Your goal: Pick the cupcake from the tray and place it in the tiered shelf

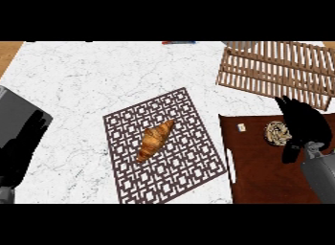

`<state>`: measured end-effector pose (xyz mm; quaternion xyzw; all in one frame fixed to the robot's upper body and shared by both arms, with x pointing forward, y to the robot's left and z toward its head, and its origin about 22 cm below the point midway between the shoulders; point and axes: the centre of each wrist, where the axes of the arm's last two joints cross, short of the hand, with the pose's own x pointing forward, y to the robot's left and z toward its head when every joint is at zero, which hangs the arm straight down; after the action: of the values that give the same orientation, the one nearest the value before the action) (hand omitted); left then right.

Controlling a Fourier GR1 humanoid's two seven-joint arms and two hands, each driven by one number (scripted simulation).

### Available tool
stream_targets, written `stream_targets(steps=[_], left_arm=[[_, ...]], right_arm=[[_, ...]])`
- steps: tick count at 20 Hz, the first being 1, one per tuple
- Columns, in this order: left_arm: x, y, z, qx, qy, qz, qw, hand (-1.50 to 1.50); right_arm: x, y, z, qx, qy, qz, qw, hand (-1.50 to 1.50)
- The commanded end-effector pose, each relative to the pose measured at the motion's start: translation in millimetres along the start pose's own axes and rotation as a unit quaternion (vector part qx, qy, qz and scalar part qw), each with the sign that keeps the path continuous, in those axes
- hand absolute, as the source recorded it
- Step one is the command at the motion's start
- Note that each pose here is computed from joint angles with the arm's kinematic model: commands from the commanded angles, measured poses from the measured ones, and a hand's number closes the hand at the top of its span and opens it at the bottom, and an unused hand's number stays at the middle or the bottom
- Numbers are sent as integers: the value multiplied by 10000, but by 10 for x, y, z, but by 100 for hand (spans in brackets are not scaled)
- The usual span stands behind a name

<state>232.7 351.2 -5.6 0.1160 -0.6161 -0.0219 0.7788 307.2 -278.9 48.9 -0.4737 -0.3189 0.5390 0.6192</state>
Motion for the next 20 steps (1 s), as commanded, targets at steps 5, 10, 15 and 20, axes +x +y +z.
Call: stream_targets(steps=[5, 10, 15, 20], left_arm=[[121, -27, 42, 1, 63, -11, 10000, 0], [51, 55, 214, -53, 14, -64, 10000, 0], [14, -198, 58, -21, 12, 36, 10000, 0], [3, -77, 82, 2, -23, -46, 10000, 0]], right_arm=[[11, 206, -209, 123, 14, 61, 9999, -150], [6, 375, -228, 256, -11, -157, 9995, 150], [-192, 402, -162, 108, -258, 47, 9996, 150], [-208, 185, -303, -200, -319, 236, 9990, 150]])
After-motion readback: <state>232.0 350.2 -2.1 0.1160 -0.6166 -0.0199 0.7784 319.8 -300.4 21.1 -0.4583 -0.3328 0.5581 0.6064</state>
